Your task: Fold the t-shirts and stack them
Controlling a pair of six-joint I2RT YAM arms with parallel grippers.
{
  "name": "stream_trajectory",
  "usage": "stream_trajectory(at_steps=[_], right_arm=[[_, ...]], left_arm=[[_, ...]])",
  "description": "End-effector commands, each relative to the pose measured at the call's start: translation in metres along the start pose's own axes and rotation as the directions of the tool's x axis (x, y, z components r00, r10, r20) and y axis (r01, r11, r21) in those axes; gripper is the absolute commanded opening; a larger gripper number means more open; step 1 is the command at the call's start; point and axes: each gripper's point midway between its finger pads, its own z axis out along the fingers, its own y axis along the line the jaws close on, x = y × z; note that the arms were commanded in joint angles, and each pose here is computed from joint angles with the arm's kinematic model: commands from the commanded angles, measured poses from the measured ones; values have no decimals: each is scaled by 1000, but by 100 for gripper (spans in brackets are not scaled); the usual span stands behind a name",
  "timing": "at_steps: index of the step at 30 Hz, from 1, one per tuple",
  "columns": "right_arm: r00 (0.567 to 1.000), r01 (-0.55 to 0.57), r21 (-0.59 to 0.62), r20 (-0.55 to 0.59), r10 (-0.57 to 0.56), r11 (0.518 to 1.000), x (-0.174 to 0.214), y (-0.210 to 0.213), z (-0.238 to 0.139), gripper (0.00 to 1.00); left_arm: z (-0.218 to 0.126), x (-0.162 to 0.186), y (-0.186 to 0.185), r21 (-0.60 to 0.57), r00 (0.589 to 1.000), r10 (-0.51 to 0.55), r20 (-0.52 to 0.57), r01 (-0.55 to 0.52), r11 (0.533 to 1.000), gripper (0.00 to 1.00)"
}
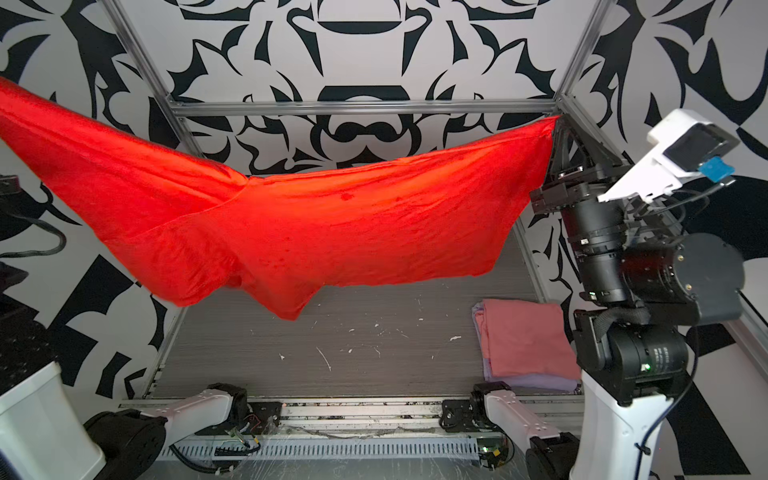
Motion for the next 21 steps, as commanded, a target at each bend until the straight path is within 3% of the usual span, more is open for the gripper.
stream_trajectory(at_steps=[1, 8, 14, 17, 21], right_arm=[[998, -28, -3, -55, 28, 1000, 24, -8, 21, 0], [982, -50, 88, -177, 66, 995, 94, -45, 58, 0], [939, -61, 195, -321, 122, 979, 185, -90, 94, 0], [904, -46, 274, -398, 157, 961, 241, -119, 104, 0], [852, 9, 373, -488, 188, 928, 312, -158, 109, 0]], left_arm=[[12, 30, 6, -13, 998, 28, -64, -29, 1000, 0], [35, 141, 33, -98, 970, 19, -243, -44, 994, 0], [39, 273, 57, -158, 900, 9, -436, -86, 984, 0], [33, 358, 66, -162, 835, 3, -550, -110, 981, 0], [-2, 488, 74, -192, 700, -70, -711, -98, 977, 0]])
